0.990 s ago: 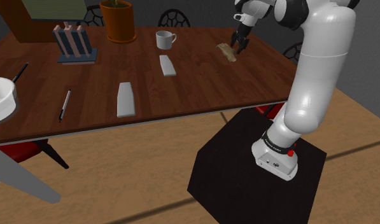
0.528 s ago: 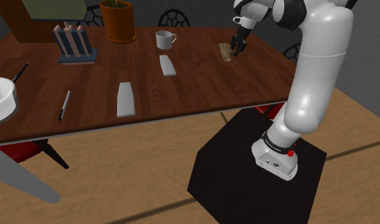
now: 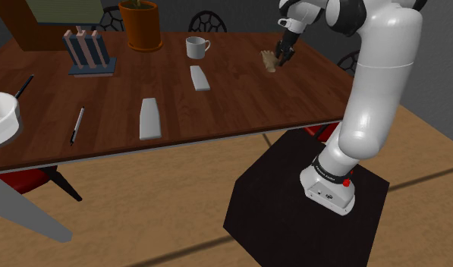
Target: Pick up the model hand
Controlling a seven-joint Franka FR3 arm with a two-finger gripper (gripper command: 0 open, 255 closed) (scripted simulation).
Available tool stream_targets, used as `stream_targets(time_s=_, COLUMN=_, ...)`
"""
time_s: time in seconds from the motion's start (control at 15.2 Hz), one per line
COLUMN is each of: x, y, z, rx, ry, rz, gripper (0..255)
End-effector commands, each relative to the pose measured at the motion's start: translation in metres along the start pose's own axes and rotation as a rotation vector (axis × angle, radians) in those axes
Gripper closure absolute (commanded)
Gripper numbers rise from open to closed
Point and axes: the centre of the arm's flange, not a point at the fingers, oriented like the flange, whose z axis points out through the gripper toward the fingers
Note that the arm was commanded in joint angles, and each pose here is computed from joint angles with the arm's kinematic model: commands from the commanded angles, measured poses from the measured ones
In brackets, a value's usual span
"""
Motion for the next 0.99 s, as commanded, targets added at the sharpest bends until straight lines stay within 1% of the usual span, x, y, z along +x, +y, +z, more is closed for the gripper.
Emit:
stream_targets(time_s=0.0, x=0.002, y=0.000, z=-0.010, rx=0.000, ry=0.000, rz=0.000, gripper=255)
stream_targets(time_s=0.79, x=0.013, y=0.001, z=-0.072, rx=0.000, ry=0.000, rz=0.000, gripper=255)
stream_targets(time_s=0.92, x=0.013, y=0.001, z=-0.073, rx=0.000, ry=0.000, rz=0.000, gripper=255)
